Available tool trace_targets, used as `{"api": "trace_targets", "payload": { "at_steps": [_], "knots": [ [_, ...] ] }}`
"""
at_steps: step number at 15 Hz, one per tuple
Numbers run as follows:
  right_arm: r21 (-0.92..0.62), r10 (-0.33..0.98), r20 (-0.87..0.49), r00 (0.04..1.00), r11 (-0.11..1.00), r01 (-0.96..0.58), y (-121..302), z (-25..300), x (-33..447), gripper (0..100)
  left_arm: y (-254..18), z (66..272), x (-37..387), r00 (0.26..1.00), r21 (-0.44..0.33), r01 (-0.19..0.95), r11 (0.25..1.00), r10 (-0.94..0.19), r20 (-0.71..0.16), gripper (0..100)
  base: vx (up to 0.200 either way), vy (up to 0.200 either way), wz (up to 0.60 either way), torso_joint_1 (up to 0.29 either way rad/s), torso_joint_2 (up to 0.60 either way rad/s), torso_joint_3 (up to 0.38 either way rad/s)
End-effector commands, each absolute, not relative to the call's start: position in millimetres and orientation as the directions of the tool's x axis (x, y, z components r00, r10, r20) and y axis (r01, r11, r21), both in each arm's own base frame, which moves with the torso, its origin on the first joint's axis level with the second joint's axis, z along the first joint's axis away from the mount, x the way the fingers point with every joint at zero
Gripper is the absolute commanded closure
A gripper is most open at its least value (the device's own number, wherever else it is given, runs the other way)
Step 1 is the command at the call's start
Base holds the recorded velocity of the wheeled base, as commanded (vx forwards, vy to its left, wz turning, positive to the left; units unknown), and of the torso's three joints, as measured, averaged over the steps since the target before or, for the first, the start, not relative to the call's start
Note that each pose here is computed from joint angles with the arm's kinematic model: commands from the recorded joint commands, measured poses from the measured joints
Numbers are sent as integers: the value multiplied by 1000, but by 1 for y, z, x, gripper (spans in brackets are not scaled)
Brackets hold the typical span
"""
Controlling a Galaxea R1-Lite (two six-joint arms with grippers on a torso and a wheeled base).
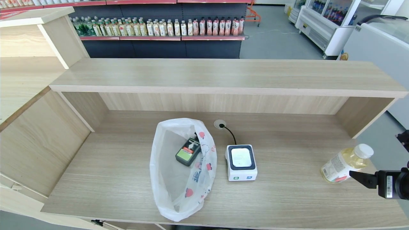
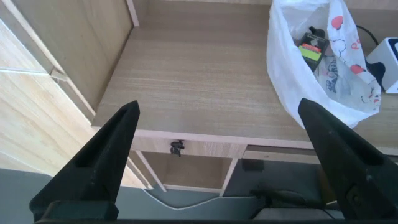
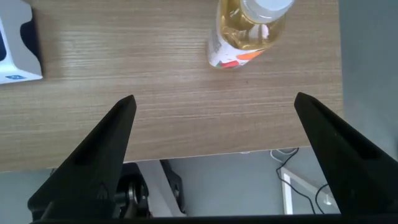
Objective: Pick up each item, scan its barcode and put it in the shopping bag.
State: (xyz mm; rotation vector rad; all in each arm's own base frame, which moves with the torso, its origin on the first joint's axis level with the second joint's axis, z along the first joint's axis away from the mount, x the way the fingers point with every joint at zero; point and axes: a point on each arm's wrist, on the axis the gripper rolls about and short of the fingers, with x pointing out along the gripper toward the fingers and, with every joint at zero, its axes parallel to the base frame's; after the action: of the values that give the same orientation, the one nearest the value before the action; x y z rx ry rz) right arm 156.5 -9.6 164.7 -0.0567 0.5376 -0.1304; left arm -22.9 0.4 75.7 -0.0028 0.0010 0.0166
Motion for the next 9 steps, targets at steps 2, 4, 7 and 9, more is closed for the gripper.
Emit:
{"api": "trace_targets", "payload": {
  "at_steps": [2, 4, 7, 9],
  "knots": [
    [-88, -139, -508, 850, 990, 109, -10, 163, 153, 0, 0, 76, -23, 1000, -3, -17, 1000, 17, -2, 0, 0, -200, 0, 0, 2, 2],
    [-89, -138, -516, 846, 990, 108, -9, 161, 152, 0, 0, 76, -23, 1000, -3, -17, 1000, 17, -2, 0, 0, -200, 0, 2, 0, 2],
    [-65, -94, -558, 824, 995, 69, -7, 146, 143, 0, 0, 76, -23, 1000, -3, -17, 1000, 17, -2, 0, 0, -200, 0, 2, 5, 1],
    [-41, -51, -572, 819, 999, 33, -6, 141, 139, 0, 0, 76, -23, 1000, -3, -17, 1000, 17, -2, 0, 0, -200, 0, 7, 0, 0]
  ]
}}
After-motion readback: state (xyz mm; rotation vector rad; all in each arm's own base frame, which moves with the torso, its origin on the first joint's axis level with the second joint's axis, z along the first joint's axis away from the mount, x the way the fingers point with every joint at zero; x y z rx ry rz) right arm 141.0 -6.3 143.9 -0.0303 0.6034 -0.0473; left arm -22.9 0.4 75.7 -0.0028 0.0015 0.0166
